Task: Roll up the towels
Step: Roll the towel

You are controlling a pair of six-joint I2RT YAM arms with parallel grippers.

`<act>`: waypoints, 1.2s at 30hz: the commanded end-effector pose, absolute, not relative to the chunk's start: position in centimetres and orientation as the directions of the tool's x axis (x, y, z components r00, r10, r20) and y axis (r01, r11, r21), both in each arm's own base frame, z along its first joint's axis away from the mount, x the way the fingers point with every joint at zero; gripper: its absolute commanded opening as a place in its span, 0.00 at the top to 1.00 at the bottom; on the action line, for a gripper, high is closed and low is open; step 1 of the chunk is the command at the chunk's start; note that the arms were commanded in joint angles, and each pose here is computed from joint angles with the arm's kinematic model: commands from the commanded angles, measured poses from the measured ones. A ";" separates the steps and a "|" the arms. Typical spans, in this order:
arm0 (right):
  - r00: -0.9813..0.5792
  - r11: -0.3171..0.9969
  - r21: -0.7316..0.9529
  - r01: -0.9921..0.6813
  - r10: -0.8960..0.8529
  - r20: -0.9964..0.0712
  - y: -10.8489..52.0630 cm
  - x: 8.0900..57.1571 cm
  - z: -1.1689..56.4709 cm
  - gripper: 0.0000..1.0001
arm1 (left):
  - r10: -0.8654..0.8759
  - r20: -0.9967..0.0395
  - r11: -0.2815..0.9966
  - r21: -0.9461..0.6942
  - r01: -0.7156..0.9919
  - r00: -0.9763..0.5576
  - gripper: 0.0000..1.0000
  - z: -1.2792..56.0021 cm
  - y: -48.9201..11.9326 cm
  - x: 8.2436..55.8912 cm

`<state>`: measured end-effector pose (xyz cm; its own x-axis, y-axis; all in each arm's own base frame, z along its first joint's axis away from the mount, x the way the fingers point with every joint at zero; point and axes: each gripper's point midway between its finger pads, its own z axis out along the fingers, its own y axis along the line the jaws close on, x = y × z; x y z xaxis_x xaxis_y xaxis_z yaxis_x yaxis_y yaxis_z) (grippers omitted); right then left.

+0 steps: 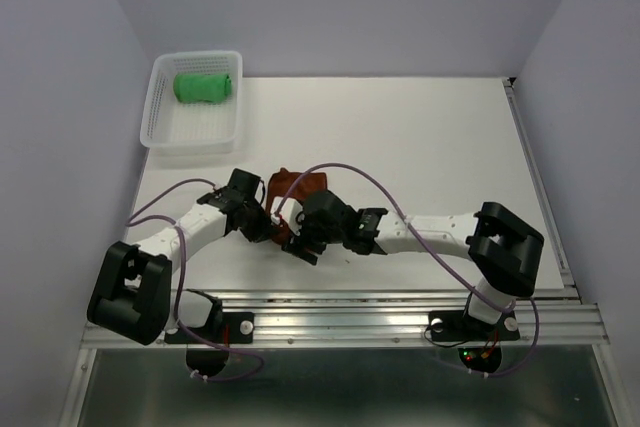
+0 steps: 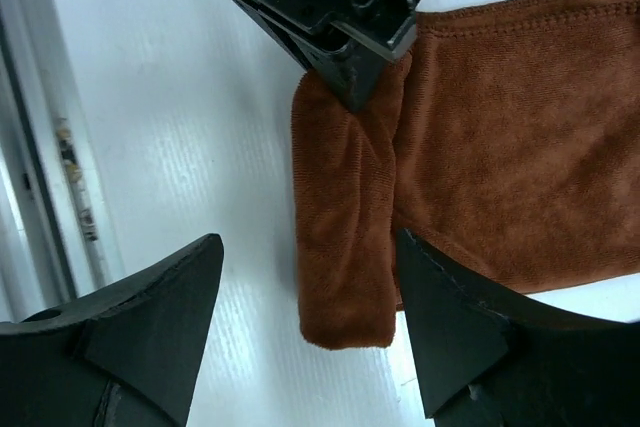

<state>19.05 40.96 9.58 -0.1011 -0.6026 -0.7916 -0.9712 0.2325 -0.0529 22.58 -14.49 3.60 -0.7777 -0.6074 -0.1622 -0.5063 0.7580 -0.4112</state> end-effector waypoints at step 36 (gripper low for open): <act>-0.582 0.464 0.362 -0.809 -0.537 -0.611 39.7 19.7 4.5 0.99 | -0.649 -0.256 0.747 -0.389 -0.539 -0.716 0.02 8.7 -11.8 23.0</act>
